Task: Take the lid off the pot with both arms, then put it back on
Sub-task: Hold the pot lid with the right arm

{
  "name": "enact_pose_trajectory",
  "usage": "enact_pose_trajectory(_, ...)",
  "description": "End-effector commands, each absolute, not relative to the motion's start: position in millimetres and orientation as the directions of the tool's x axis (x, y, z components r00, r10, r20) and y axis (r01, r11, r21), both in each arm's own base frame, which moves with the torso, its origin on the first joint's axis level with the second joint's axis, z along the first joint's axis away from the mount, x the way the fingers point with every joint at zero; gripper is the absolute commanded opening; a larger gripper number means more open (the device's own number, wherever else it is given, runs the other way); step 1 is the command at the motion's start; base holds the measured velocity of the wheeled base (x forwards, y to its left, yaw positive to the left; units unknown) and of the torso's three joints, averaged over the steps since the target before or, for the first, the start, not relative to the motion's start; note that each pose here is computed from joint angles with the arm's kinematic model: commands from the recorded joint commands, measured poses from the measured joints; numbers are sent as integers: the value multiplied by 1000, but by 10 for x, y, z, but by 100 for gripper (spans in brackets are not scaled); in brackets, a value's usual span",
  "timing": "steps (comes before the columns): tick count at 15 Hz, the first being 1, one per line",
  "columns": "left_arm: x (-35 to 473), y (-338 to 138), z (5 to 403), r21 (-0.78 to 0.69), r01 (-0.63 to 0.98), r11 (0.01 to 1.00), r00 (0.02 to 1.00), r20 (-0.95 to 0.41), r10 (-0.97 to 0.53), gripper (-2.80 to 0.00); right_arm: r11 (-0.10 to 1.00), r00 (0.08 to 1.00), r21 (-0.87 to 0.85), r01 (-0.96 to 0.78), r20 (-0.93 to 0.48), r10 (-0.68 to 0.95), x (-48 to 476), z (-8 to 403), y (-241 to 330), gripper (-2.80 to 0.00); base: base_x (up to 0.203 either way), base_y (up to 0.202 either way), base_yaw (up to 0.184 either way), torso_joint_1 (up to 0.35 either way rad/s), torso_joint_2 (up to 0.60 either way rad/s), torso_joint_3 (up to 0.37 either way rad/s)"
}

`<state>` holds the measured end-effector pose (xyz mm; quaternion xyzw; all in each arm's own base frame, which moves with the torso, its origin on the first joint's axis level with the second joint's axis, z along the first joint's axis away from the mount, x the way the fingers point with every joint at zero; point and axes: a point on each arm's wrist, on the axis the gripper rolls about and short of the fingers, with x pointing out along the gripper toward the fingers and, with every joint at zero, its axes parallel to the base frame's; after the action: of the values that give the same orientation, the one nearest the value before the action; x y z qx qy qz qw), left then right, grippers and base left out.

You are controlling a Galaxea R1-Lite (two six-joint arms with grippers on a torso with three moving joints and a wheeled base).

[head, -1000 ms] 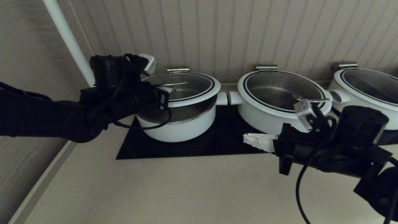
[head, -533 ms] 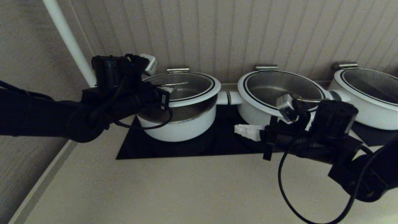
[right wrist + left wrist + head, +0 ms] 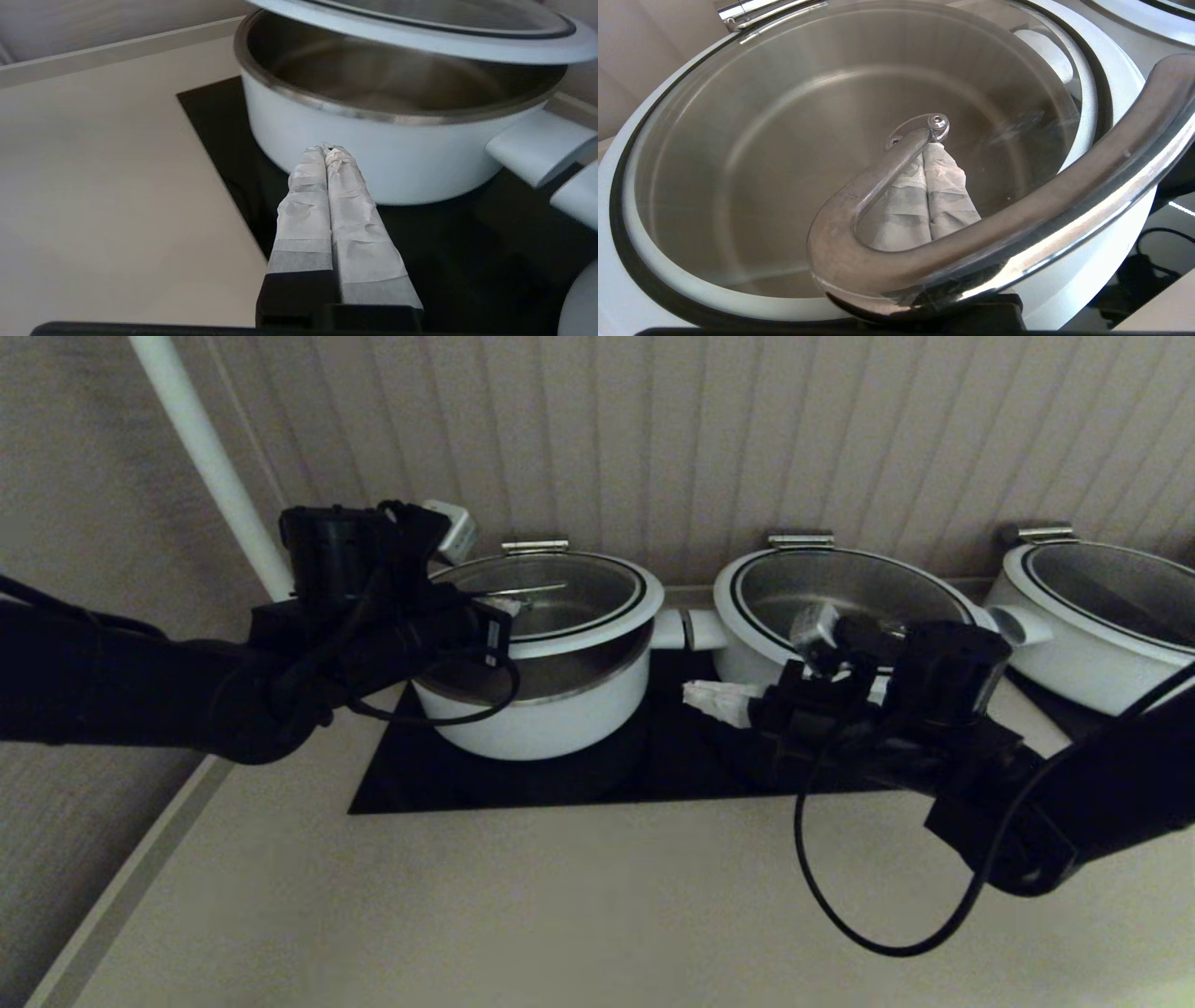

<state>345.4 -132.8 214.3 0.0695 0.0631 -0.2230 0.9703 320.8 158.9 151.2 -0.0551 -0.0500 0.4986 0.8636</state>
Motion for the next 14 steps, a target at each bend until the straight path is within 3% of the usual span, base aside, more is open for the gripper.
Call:
enact_pose_trajectory(1,3462,-1331,2128,105,442,891,892,-157,-425,-280,500,500,-153,-853,39,865,3305,1473,1645,-280,0,0,0,0,0,0)
enact_pose_trajectory(14,3493,-1277,2112,105,428,898,898,-160,-409,-280,525,500,-215,-823,163,851,3478,1468,2034,-280,0,0,0,0,0,0)
